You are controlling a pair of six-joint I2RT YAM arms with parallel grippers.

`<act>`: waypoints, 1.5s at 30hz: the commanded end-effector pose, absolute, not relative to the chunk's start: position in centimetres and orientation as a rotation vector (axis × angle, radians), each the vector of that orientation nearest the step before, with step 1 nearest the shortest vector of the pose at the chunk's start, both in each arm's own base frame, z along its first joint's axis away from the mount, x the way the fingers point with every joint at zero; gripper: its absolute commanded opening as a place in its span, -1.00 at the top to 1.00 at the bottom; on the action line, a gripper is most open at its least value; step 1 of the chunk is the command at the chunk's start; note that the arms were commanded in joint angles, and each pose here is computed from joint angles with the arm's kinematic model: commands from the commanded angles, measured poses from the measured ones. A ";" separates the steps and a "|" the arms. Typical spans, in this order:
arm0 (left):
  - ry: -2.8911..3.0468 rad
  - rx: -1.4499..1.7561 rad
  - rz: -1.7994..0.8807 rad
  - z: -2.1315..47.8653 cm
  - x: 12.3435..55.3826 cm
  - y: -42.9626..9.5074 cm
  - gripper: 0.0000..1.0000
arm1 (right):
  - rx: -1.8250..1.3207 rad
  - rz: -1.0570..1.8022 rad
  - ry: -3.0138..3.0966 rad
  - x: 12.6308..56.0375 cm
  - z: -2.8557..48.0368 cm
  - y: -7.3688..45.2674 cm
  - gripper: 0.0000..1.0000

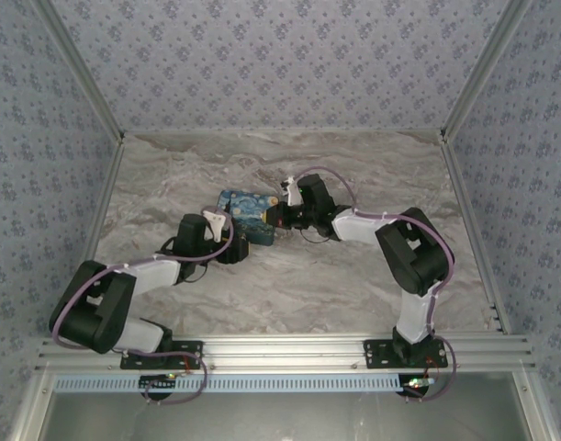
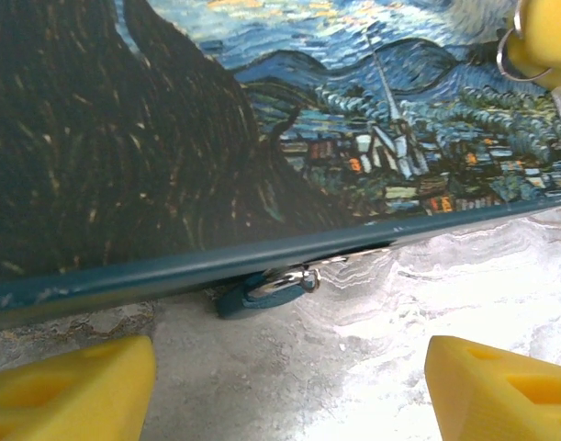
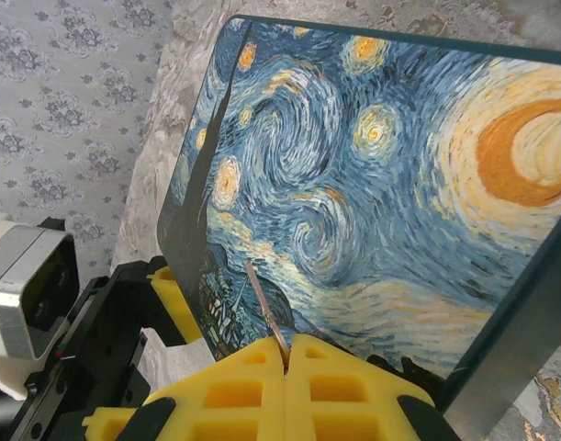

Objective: Unlock a padlock with a key

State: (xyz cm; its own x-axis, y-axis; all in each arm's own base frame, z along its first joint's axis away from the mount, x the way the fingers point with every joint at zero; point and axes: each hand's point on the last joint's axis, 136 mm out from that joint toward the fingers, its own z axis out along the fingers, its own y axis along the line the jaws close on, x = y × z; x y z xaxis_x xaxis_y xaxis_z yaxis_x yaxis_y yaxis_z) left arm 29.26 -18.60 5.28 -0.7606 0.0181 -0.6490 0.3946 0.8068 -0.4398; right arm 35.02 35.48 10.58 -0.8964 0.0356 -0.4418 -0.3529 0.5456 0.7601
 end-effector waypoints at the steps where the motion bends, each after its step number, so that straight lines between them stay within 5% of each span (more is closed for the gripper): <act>1: 2.295 0.317 -0.775 6.1 30.3 -19.3 -0.52 | -0.239 1.193 2.533 33.8 6.6 34.2 1.00; 45: 2.303 0.234 -0.565 2.7 32.2 -20.2 0.05 | -0.281 1.217 2.521 32.9 6.6 35.1 1.00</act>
State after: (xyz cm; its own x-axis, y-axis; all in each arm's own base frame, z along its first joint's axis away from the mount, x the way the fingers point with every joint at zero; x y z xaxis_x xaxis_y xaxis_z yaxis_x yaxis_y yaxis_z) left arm 31.81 -19.61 2.85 -0.7057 0.0098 -0.7084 0.3329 0.8872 -0.3193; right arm 34.72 35.83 10.51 -0.8859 0.0128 -0.4636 -0.3807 0.5511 0.7426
